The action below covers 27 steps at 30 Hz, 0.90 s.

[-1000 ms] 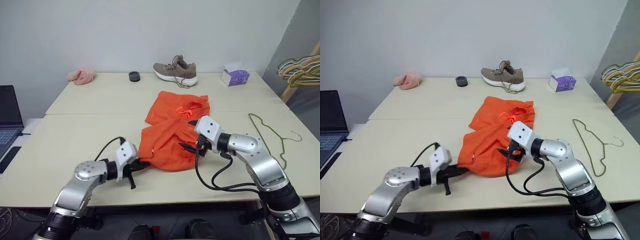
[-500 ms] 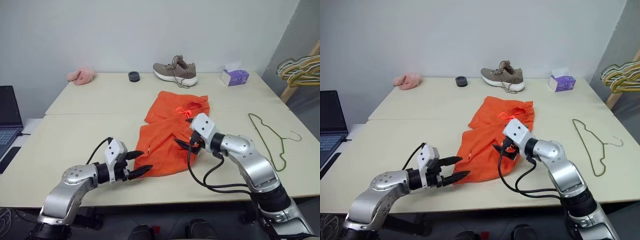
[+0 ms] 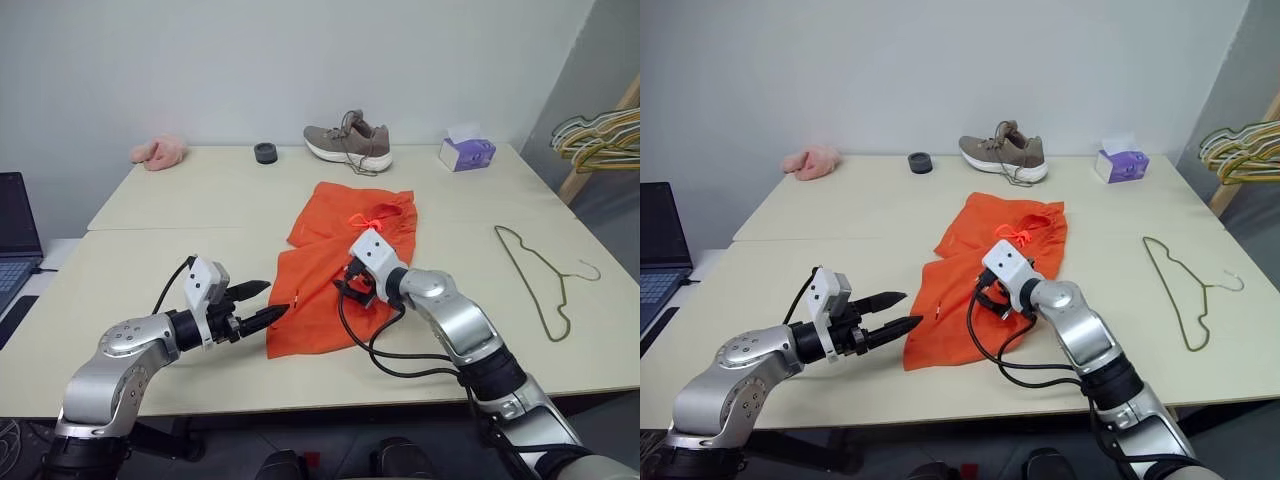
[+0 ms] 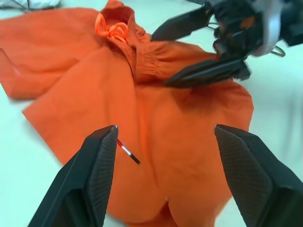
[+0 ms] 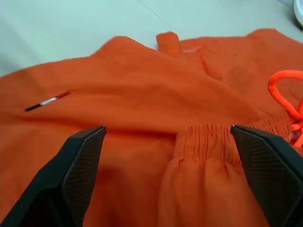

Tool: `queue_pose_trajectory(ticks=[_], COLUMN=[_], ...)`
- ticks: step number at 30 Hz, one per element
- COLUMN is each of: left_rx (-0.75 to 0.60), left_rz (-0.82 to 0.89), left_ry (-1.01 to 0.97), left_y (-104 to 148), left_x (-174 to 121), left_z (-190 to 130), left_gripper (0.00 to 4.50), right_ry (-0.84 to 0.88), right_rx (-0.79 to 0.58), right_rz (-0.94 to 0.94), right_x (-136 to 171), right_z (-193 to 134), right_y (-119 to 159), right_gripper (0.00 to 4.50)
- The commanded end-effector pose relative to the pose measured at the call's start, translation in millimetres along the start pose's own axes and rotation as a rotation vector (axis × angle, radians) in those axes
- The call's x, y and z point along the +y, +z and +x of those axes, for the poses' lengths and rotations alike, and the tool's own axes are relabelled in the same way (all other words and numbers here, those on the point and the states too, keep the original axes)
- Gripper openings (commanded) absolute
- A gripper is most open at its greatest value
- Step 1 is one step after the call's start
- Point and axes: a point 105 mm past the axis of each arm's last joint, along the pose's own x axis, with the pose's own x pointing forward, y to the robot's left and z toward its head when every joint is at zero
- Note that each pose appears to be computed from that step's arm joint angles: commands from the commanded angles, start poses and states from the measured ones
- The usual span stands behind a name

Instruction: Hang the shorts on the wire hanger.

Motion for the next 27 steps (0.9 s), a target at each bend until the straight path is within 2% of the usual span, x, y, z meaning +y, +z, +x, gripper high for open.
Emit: queue_pose_trajectory(ticks=[1, 3, 6, 12, 17, 20, 27], left_rx=[-0.012, -0.010, -0.005, 0.003, 0.005, 0.005, 0.009], left_rz=[0.068, 0.074, 0.086, 0.100, 0.106, 0.110, 0.111], left_ry=[-0.013, -0.020, -0.024, -0.032, -0.042, -0.042, -0.051], left_y=[9.6, 9.6, 8.9, 6.8, 5.8, 5.6, 3.0], left_x=[-3.6, -5.4, -5.9, -7.1, -9.2, -9.1, -10.7], left_z=[5.4, 7.5, 9.0, 11.9, 15.1, 15.9, 16.2], left_gripper=[3.42, 3.42, 3.46, 3.46, 3.46, 3.46, 3.46], right_ry=[-0.088, -0.129, -0.179, -0.235, -0.269, -0.337, -0.487], right_rx=[-0.022, -0.014, -0.019, -0.051, -0.136, -0.193, -0.235], right_rz=[0.026, 0.058, 0.111, 0.250, 0.586, 0.837, 1.306], right_x=[-19.1, -25.6, -33.8, -40.7, -48.5, -61.2, -75.3], right_z=[5.5, 8.3, 8.0, 2.8, -12.3, -28.6, -65.7], right_y=[6.7, 1.3, -2.5, -4.0, 1.0, -5.6, -44.6], right_gripper=[4.50, 4.50, 3.98, 2.00, 0.15, 0.03, 0.03])
